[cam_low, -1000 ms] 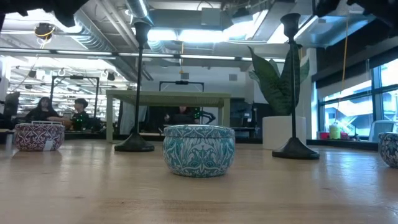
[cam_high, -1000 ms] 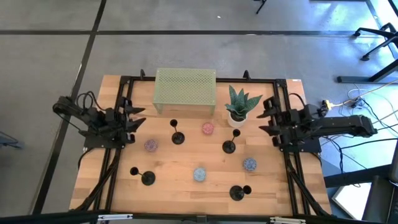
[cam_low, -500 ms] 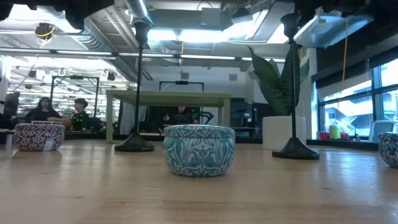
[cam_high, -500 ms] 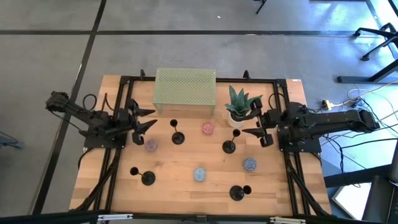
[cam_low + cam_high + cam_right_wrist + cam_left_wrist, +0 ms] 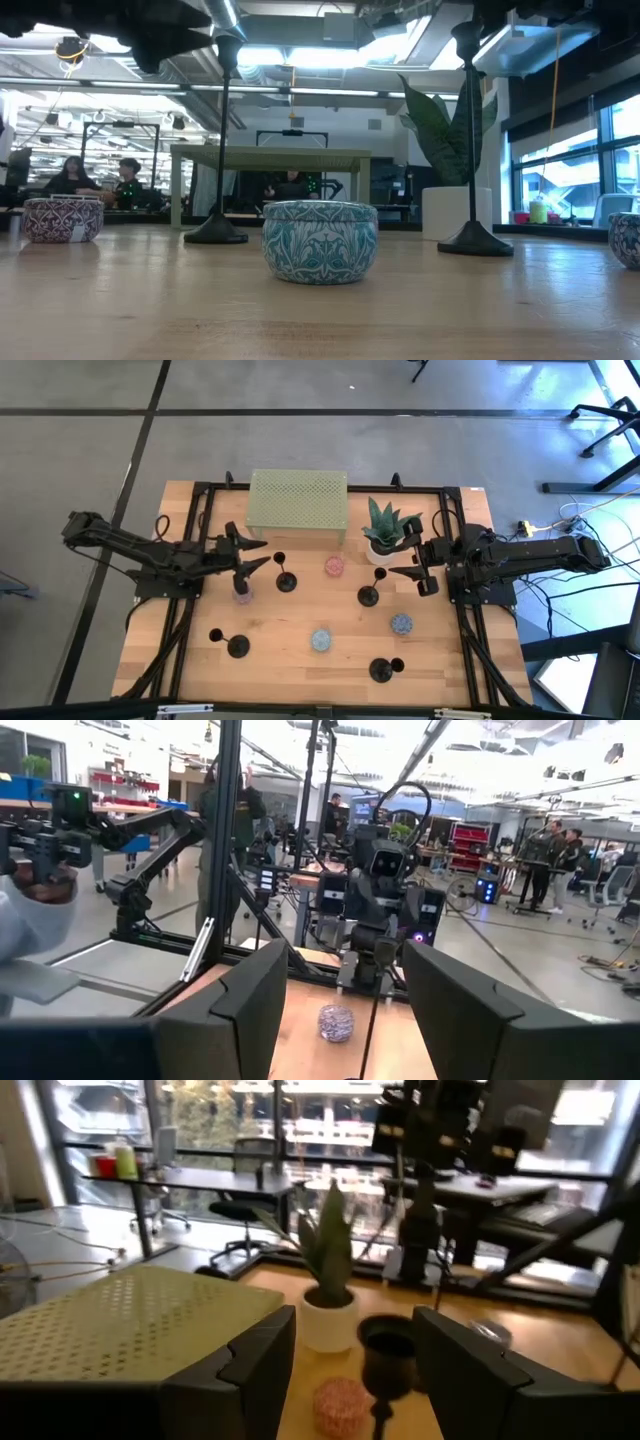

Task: Pick & Place candle stick holders
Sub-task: Put the black candle holder on the shelf

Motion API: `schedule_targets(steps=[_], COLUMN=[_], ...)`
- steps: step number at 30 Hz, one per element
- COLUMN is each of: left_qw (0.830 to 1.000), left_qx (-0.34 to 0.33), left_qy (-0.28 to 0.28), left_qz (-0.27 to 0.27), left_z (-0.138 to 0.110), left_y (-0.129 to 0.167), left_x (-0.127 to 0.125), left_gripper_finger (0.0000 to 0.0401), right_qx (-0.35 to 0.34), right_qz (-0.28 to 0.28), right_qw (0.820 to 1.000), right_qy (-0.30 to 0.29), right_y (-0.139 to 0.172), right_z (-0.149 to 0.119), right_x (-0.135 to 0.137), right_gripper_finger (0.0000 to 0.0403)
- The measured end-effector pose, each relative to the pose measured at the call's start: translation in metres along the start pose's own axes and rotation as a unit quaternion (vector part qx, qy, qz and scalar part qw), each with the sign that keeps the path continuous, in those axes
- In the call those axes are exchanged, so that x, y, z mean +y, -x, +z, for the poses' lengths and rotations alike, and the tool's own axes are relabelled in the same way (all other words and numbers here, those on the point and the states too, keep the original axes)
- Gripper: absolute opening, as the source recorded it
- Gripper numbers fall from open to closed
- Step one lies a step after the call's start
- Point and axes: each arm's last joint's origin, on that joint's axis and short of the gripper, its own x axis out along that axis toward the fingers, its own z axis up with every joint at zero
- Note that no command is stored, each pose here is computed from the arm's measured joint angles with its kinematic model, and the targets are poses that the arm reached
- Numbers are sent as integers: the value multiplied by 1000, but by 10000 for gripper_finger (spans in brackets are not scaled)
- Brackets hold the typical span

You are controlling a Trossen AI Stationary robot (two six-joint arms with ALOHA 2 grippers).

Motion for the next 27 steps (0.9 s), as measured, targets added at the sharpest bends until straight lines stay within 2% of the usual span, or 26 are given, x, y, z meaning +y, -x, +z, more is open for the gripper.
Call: schedule_targets(steps=[4,8,16,27], left_qw=[999,998,997,995], left_qx=[18,39,74,98], left_qy=[-8,-19,-28,-5], left_qz=[-31,-41,-23,-4], left_z=[-5,-12,-25,-38], left_y=[-4,-7,-16,-34], left_x=[-2,-4,-5,-2], left_gripper_finger=[198,198,198,198], right_qx=[0,8,8,15], right_qz=[0,1,1,3], right_qw=[1000,1000,1000,1000], right_qy=[1,0,-1,-3], right_y=[0,0,0,0], right_z=[0,-1,-2,-3], right_x=[0,0,0,0], right_gripper_finger=[204,204,204,204])
